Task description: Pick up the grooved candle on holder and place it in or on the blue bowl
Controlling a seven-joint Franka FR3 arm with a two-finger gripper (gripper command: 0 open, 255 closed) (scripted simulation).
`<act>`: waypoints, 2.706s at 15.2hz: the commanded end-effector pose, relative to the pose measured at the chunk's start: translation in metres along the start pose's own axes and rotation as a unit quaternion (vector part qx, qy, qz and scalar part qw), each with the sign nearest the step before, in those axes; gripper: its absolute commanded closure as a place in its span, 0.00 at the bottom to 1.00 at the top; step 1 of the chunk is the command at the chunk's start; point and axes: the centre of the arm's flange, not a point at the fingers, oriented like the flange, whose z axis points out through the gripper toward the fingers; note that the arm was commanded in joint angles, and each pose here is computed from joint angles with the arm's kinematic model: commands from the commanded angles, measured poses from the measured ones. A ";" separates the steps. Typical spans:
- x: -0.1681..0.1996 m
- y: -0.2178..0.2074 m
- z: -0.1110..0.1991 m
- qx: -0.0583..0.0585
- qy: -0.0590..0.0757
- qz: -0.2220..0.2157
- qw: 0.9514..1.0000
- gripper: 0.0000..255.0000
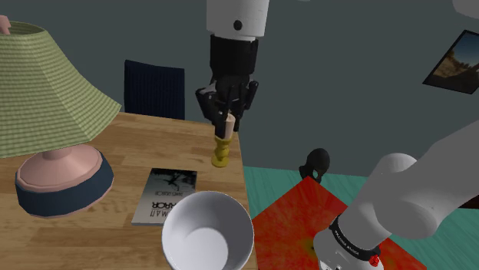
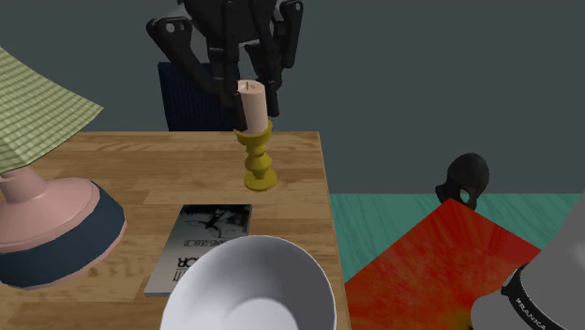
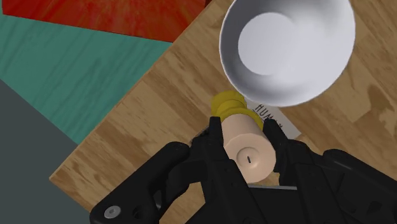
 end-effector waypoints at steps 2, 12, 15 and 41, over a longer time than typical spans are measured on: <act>-0.029 -0.027 -0.005 0.000 0.000 0.001 1.000 1.00; -0.077 -0.078 0.002 0.000 0.000 0.001 1.000 1.00; -0.075 -0.079 0.018 0.000 0.000 0.001 1.000 1.00; -0.067 -0.081 0.090 0.000 0.000 0.001 1.000 0.00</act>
